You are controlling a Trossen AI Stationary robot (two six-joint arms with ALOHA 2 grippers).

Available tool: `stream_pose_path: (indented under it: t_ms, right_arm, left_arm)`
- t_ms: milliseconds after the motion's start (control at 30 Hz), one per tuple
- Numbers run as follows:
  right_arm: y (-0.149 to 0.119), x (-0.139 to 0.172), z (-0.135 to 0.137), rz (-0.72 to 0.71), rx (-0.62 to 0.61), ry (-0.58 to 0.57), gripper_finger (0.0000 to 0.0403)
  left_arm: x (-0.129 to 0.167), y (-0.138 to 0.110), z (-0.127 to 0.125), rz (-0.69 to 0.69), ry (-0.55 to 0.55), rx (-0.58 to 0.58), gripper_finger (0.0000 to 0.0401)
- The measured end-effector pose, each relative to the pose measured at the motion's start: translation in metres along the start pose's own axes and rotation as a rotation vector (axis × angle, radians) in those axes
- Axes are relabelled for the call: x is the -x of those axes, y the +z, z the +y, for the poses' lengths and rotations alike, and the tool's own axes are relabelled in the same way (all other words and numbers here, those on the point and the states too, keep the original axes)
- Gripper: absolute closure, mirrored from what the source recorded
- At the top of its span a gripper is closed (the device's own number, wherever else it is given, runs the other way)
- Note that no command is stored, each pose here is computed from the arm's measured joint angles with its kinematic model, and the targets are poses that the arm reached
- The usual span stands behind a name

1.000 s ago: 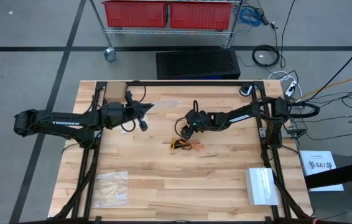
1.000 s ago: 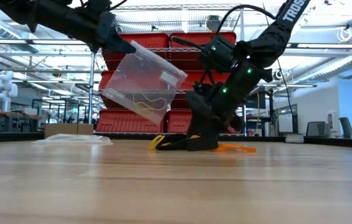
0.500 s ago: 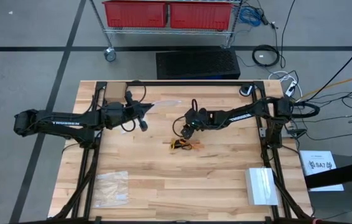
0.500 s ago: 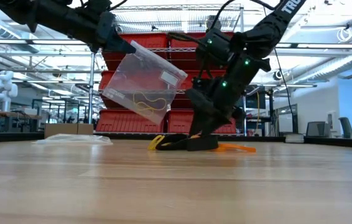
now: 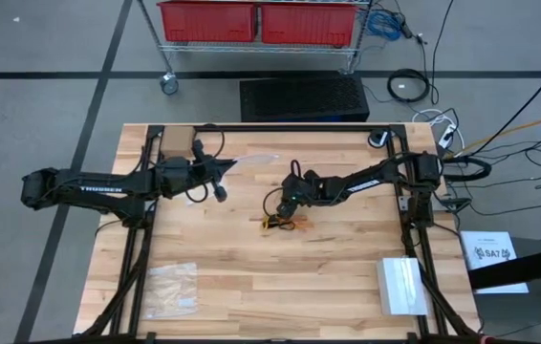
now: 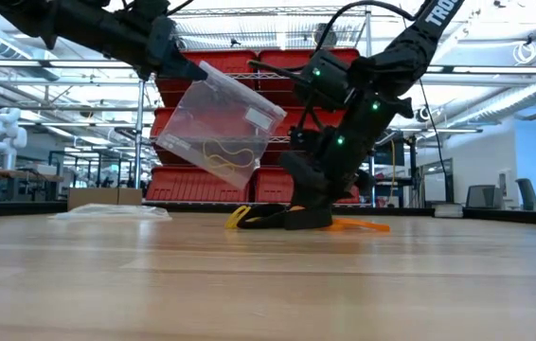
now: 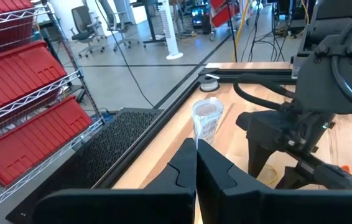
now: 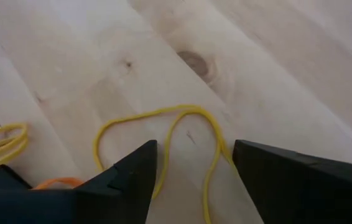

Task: Sort rubber bands
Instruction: Put the yellow rubber band into the transparent zip bag

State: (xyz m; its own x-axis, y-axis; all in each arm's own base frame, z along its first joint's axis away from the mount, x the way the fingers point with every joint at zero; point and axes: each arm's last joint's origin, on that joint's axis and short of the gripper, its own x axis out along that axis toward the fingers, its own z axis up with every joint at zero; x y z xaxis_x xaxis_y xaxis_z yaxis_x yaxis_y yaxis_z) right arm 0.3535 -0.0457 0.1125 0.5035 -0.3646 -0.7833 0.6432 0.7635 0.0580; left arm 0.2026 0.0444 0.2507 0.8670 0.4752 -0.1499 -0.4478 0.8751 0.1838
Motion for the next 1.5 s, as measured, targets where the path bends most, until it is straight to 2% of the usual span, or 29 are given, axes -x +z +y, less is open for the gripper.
stream_pose_path:
  t_ms: [100,400,567,767,967,1367,1500]
  right_arm:
    - [0.000,0.000,0.000,-0.001,0.020,-0.004,0.0230]
    - [0.000,-0.001,0.000,0.000,0.083,-0.001,0.0361]
    - [0.000,0.000,0.000,-0.004,0.096,0.004,0.0398]
    - [0.003,0.013,0.004,-0.011,0.129,0.039,0.0402]
    - [0.014,0.038,0.013,-0.088,0.166,0.088,0.0403]
    - [0.040,0.114,0.023,-0.330,0.223,0.188,0.0403]
    - [0.039,0.117,0.019,-0.295,0.207,0.184,0.0395]
  left_arm:
    - [0.000,0.000,0.000,0.000,0.000,0.000,0.0401]
    - [0.000,0.000,0.000,0.001,0.000,-0.001,0.0401]
    - [0.000,0.000,0.000,0.001,0.000,-0.001,0.0401]
    - [0.000,0.000,0.000,0.002,0.000,-0.001,0.0401]
    - [0.000,0.000,0.000,0.002,0.000,-0.002,0.0401]
    - [0.000,0.000,0.000,0.001,-0.013,-0.001,0.0401]
    - [0.000,0.000,0.000,0.001,-0.014,-0.001,0.0401]
